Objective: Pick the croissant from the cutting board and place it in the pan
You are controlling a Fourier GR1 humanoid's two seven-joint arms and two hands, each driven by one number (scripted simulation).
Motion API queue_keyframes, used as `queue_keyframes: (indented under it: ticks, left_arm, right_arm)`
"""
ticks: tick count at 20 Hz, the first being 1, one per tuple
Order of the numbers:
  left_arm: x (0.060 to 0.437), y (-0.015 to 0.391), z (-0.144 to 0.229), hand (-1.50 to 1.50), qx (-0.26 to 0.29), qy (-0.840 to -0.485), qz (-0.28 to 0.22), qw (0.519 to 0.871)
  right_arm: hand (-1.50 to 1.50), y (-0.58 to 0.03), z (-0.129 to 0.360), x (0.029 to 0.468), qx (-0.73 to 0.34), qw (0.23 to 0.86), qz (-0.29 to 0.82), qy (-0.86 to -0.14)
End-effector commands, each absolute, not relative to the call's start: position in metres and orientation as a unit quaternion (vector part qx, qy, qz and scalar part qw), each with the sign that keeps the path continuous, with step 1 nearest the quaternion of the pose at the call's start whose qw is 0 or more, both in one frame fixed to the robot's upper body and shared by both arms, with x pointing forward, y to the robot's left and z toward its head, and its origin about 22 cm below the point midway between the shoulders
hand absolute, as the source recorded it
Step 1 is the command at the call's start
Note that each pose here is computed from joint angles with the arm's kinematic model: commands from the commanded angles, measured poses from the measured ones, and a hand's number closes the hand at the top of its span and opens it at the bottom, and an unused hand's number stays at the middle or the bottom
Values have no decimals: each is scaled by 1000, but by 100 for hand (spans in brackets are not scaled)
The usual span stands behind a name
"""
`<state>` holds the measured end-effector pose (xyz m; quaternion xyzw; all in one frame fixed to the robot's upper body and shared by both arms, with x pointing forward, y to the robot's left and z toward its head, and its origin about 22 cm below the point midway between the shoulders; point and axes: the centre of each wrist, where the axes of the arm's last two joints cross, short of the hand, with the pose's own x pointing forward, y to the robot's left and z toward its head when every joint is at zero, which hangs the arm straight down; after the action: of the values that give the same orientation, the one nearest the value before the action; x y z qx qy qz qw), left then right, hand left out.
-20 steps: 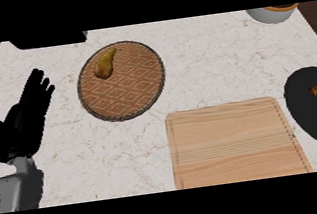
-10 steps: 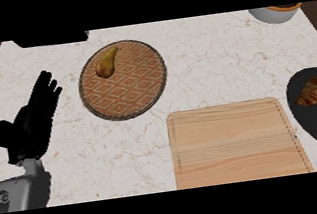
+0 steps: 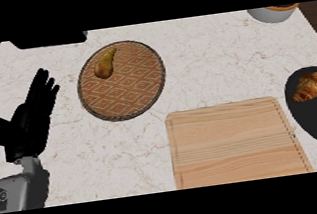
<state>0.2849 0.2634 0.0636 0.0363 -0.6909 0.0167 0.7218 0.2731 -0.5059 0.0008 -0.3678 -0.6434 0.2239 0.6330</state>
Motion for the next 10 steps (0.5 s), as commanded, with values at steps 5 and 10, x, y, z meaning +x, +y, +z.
queue_keyframes:
  ticks: [5,10]
  left_arm:
    - [281,282,57,0,44,-690,18,722]
    - [270,276,59,0,49,-683,21,728]
  right_arm:
    - [-150,-556,29,239,-272,649,56,-708]
    - [-150,-601,40,164,-211,639,25,-739]
